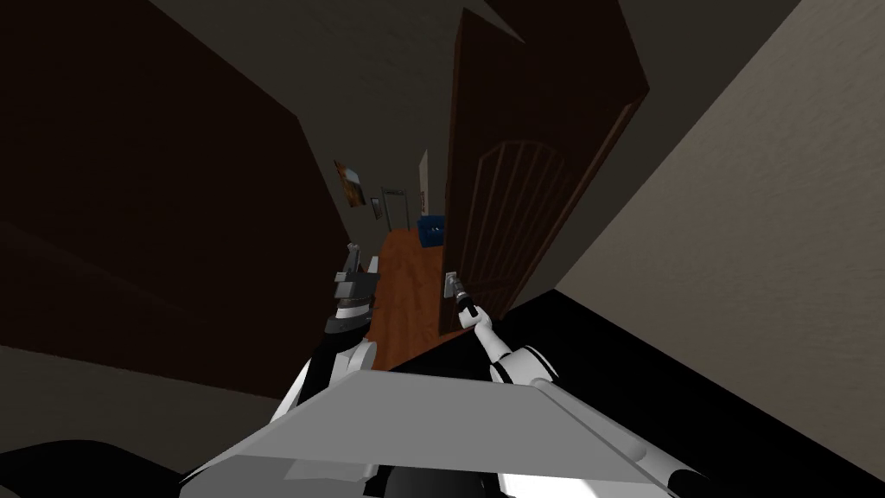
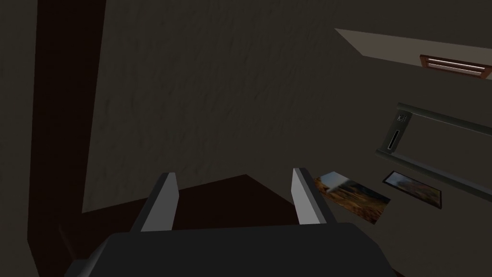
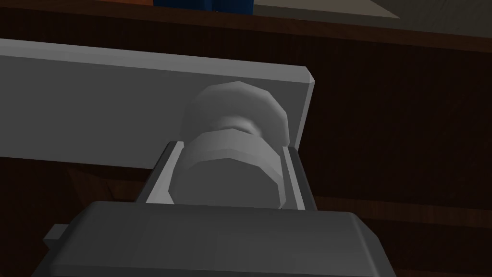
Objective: Push the door open
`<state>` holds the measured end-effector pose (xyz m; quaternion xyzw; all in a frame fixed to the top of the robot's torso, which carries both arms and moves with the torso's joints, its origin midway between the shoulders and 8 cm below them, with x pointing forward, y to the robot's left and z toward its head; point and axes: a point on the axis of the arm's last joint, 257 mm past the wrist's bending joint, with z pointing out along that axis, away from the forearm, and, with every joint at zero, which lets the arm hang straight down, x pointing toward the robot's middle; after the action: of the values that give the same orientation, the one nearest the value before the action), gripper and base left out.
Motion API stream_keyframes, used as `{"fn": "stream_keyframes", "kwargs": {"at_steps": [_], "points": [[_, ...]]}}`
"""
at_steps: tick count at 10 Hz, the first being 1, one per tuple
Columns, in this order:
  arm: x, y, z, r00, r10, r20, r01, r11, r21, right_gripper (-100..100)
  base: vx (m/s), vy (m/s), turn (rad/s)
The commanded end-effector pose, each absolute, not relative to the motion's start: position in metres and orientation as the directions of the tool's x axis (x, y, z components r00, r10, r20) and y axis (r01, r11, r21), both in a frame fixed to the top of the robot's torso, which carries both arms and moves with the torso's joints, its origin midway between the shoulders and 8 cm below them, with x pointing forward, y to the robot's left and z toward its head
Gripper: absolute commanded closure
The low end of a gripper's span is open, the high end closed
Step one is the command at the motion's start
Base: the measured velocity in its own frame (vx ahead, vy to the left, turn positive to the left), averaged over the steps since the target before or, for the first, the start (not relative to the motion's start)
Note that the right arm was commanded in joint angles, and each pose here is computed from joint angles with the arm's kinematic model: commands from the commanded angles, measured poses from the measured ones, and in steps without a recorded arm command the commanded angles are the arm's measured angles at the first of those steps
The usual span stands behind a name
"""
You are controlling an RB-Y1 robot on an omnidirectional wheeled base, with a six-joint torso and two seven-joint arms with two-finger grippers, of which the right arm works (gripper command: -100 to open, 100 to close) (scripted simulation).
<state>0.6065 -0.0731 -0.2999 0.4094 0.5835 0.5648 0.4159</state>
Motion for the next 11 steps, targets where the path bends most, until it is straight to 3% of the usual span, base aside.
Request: {"fn": "stream_keyframes", "kwargs": {"at_steps": [1,10,11], "points": [[0.614,-0.087,-0.296,-0.299,0.954,-0.032,-0.005,0.032,0.999,100,0.134,0.118,-0.045],[0.624,-0.144,-0.296,-0.202,0.979,-0.035,-0.004,0.035,0.999,100,0.106,0.1,-0.06],[0.623,-0.139,-0.297,-0.213,0.976,-0.035,-0.001,0.036,0.999,-100,-0.055,0.049,-0.039]]}}
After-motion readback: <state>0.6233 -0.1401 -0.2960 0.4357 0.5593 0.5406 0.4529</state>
